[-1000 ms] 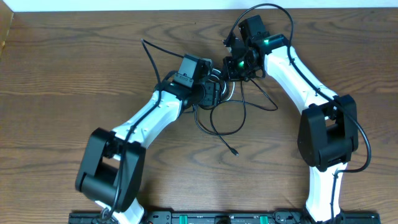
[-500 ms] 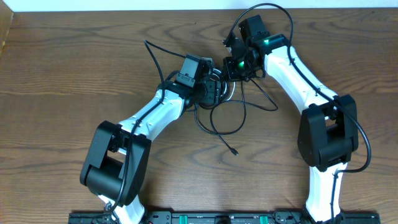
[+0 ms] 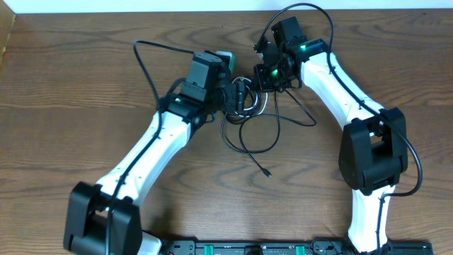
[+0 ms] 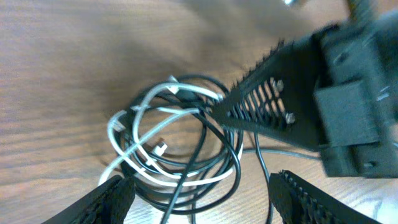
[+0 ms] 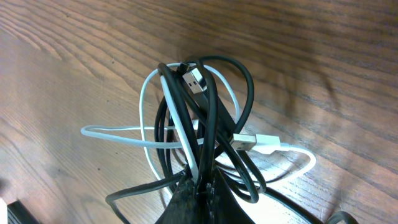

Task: Untangle cables

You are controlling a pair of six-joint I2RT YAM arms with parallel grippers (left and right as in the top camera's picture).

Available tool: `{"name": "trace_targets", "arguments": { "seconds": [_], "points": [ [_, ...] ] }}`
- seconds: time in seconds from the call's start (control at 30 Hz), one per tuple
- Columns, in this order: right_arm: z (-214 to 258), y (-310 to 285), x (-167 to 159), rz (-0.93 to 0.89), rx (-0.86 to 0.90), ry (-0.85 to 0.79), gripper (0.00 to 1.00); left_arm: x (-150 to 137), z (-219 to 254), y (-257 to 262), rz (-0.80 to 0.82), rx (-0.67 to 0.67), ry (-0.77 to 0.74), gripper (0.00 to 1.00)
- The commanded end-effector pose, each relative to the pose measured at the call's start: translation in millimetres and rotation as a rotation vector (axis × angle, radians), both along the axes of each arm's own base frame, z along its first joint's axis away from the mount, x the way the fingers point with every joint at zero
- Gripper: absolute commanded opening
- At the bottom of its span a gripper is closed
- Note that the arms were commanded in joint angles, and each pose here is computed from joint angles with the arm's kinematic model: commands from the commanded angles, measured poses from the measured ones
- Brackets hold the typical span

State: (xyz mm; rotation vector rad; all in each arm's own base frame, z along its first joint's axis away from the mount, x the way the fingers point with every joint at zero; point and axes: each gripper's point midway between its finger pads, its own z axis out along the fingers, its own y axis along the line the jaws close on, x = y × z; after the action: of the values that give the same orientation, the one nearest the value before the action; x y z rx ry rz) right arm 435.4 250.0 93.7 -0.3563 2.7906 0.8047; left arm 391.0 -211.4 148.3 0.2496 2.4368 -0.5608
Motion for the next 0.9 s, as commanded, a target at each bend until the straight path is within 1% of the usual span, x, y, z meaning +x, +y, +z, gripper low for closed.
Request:
{"name": "trace_targets", "arguments": {
  "seconds": [0.0, 0.17, 0.37, 0.57, 0.6, 0.63, 0.67, 0.7, 0.8, 0.87],
  "points": [
    [0.5, 0.7, -0.8, 0.014, 0.0, -0.01, 0.01, -7.2, -25.4, -16.2, -0.069, 0.009, 0.063, 0.75],
    [0.2, -0.2, -0.2, 0.012, -0.003, -0.011, 0.01, -9.7, -61.2, -27.1, -0.093, 0.037, 0.126, 0.75],
    [0.2, -0.2, -0.2, 0.012, -0.003, -0.011, 0.01, 0.9, -77.4, -35.8, -0.099, 0.031, 0.11, 0.77],
    [0.2, -0.2, -0.3, 0.013, -0.003, -0.011, 0.01, -5.1, -123.2, -32.7, -0.098, 0.073, 0.205, 0.76],
    [0.2, -0.3, -0.2, 0.012, -0.004, -0.012, 0.01, -5.8, -128.4, -31.7, -0.097, 0.078, 0.215, 0.68],
    [-0.2, -1.0, 0.2, 0.01, -0.008, -0.014, 0.01, -6.0, -130.1, -31.2, -0.096, 0.079, 0.219, 0.49],
    [-1.8, -4.4, 2.1, 0.002, -0.027, -0.02, 0.01, -5.6, -129.9, -29.7, -0.092, 0.08, 0.221, 0.1],
    [-3.9, -8.7, 3.9, -0.009, -0.052, -0.026, 0.01, -5.2, -127.0, -28.6, -0.09, 0.076, 0.219, 0.08],
    [-11.4, -27.9, 10.8, -0.043, -0.157, -0.055, 0.01, -3.5, -109.8, -20.7, -0.074, 0.066, 0.206, 0.07],
    [-15.8, -42.7, 14.6, -0.057, -0.232, -0.074, 0.01, -2.3, -86.2, -11.8, -0.055, 0.054, 0.18, 0.07]
  ]
}}
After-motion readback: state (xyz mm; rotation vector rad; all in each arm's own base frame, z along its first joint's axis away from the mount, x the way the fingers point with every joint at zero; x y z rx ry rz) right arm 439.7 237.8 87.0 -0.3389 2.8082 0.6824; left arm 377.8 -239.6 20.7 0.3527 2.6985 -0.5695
